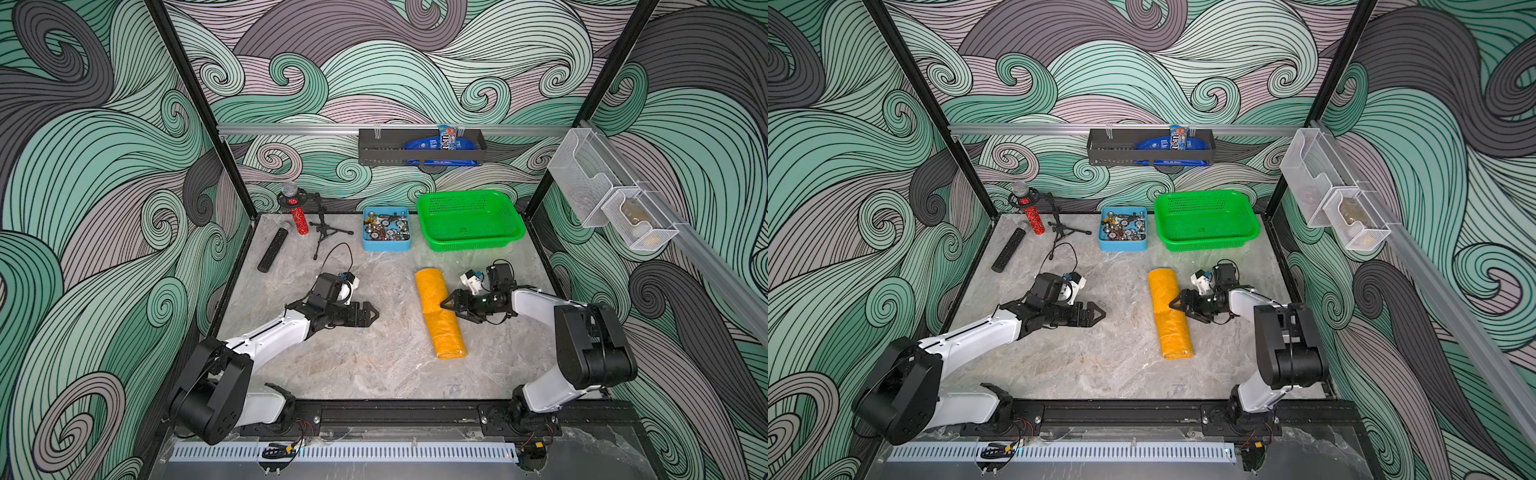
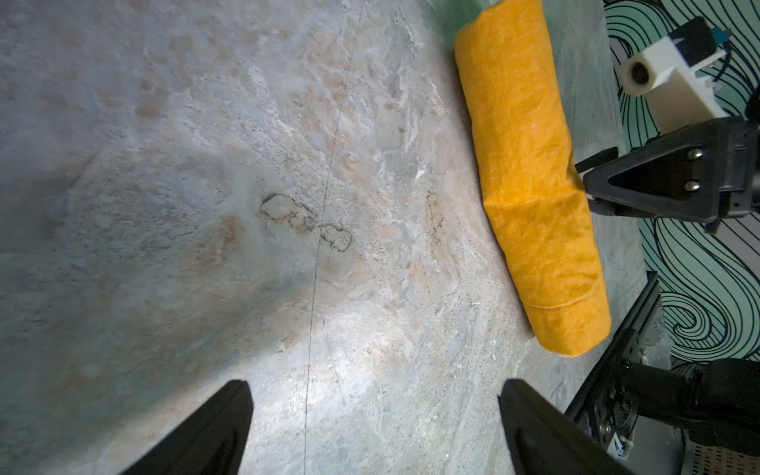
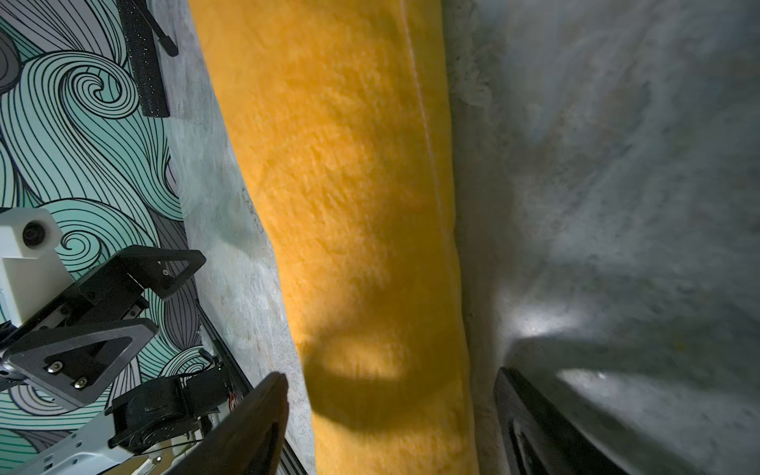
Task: Roll up the pillowcase
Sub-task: Pick up the pillowcase at the center of the board.
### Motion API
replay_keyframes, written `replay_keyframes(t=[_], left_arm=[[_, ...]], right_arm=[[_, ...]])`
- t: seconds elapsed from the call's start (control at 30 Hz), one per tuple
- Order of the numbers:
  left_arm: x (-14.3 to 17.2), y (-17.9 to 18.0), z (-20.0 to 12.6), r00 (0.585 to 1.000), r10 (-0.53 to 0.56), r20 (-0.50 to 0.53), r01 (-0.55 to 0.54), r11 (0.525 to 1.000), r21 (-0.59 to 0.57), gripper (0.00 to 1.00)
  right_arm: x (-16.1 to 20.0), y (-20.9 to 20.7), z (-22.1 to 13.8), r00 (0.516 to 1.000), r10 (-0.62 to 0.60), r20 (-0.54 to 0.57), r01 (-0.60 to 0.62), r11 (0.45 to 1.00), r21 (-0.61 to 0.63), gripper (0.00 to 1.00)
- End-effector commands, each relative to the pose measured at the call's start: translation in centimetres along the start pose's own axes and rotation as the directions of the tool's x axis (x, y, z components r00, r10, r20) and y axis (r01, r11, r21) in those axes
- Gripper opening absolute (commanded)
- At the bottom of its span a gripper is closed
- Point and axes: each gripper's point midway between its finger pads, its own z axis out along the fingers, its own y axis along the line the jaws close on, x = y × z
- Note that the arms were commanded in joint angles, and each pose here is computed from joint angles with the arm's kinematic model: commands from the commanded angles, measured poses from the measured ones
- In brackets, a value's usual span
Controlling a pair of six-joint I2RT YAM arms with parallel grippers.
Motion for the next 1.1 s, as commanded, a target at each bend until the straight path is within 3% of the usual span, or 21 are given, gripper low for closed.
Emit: replay_keyframes(t=[0.0,0.27,0.67,0.93,1.07], left_arm=[[-1.1,-0.4,-0.1,1.000,0.013,0.004,-0.013,1.000,0.005,0.97],[-0.9,-0.1,0.2,1.000,0.014,-0.013,-0.014,1.000,-0.006,0.97],[-0.5,0.2,0.6,0.999,0.012,-0.041,-0.013,1.000,-0.015,0.97],[-1.4,-0.1,0.6,0.999,0.014,-0.034,-0.015,1.000,-0.014,0.97],[-2.3,-0.5,0.4,1.000,0.022,-0.022,-0.022,1.000,-0.013,0.97]], right_arm=[[-0.2,1.0,0.8,1.000,-0.001,-0.006,0.000,0.996,-0.092,0.79],[0.1,0.7,2.7,0.997,0.057,-0.047,-0.064,0.985,-0.163,0.71],[0.3,1.6,3.5,0.995,0.082,-0.059,-0.094,0.963,-0.251,0.28],[-2.4,5.2,1.0,0.998,0.066,0.025,-0.054,0.945,-0.323,0.09],[-4.9,7.1,-1.8,0.991,0.079,0.112,-0.035,0.937,-0.347,0.07]])
